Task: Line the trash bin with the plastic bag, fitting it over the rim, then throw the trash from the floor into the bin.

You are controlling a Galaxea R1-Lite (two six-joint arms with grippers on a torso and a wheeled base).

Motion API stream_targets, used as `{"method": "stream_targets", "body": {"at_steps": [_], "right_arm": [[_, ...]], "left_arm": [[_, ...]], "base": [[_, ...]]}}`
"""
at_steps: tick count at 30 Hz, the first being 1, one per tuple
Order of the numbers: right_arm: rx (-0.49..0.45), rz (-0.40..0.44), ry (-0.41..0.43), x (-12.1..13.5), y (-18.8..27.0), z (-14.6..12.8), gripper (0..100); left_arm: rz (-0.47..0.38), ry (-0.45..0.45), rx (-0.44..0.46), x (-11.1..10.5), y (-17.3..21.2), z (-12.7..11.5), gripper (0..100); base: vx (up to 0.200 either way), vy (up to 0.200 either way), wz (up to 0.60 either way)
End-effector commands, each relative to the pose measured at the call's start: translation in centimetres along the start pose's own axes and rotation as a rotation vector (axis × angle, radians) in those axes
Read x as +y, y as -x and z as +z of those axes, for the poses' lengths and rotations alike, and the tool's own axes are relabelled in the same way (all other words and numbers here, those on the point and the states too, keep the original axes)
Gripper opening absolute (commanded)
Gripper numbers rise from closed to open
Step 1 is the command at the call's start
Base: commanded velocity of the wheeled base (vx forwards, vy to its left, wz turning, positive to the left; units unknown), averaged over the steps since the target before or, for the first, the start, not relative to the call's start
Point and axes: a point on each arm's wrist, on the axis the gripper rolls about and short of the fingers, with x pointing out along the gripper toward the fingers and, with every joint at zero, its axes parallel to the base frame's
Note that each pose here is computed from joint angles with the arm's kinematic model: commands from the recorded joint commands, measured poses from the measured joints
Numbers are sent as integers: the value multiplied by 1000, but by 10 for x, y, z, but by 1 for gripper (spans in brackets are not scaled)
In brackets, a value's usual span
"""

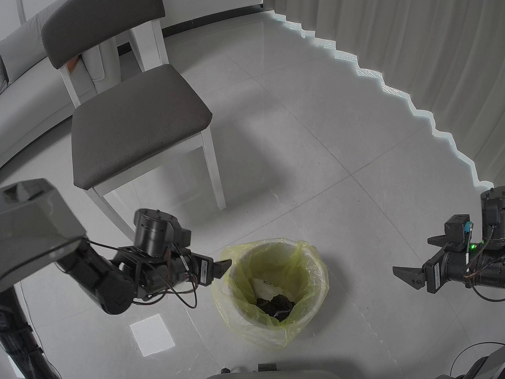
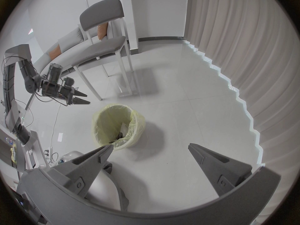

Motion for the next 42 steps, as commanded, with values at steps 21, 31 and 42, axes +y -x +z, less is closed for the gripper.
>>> {"method": "stream_targets", "body": {"at_steps": [21,31,42], "right_arm": [[-540,-341,-246,2,131,-129,100],[-522,-191,-222,22,133,-181,100],[-584,-360,-293,17,129,-181,100]], "left_arm": [[58,139,-640,18,277,1,100],[134,152,-711,19,308,-45,100],[239,167,-768,14,327,-92,100]], "base": [[0,0,0],[0,0,0],[0,0,0]]}}
